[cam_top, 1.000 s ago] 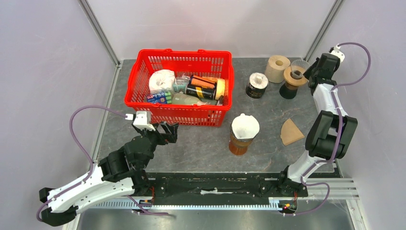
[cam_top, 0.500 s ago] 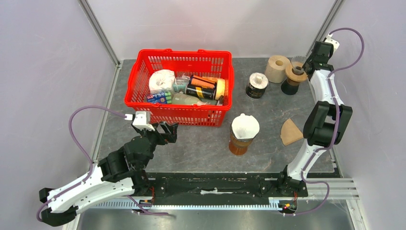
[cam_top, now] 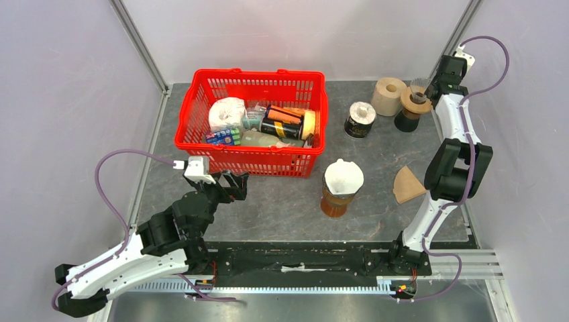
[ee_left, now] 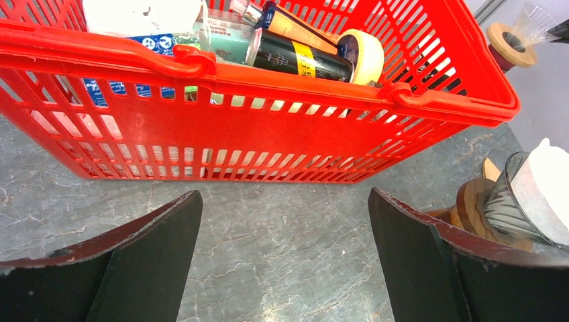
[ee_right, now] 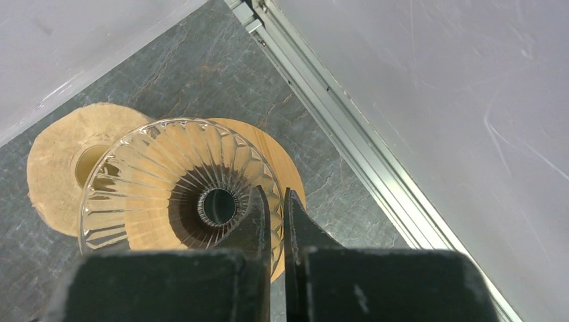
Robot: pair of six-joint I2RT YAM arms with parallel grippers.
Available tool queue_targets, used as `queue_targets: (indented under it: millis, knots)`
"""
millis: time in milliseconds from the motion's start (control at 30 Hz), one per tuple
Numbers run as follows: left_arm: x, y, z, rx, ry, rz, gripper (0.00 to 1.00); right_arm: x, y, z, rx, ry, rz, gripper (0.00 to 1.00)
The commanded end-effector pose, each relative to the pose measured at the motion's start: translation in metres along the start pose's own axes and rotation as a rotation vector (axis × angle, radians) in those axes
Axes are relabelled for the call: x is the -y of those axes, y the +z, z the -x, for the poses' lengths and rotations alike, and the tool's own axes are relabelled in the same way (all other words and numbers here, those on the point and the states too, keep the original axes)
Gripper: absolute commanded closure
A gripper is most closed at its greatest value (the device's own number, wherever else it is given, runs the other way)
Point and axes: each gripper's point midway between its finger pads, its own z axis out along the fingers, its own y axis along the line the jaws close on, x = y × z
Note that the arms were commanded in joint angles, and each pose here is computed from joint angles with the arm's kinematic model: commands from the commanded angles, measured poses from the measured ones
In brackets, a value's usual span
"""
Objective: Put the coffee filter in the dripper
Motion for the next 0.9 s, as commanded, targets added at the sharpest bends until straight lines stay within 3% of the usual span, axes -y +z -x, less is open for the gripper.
queue_targets:
  millis: [0, 467, 867]
  knots:
    - [-0.004, 0.001, 0.008, 0.043, -0.034, 0.028, 0.00, 0.086, -0.009, -0.228, -0.778, -0.429, -0.223, 1.00]
    - [-0.006, -0.001, 0.010, 0.048, -0.038, 0.033, 0.00, 0.081, -0.010, -0.249, -0.879, -0.494, -0.192, 1.00]
    - [-0.005, -0.001, 0.010, 0.046, -0.041, 0.026, 0.00, 0.055, -0.036, -0.214, -0.859, -0.413, -0.060, 1.00]
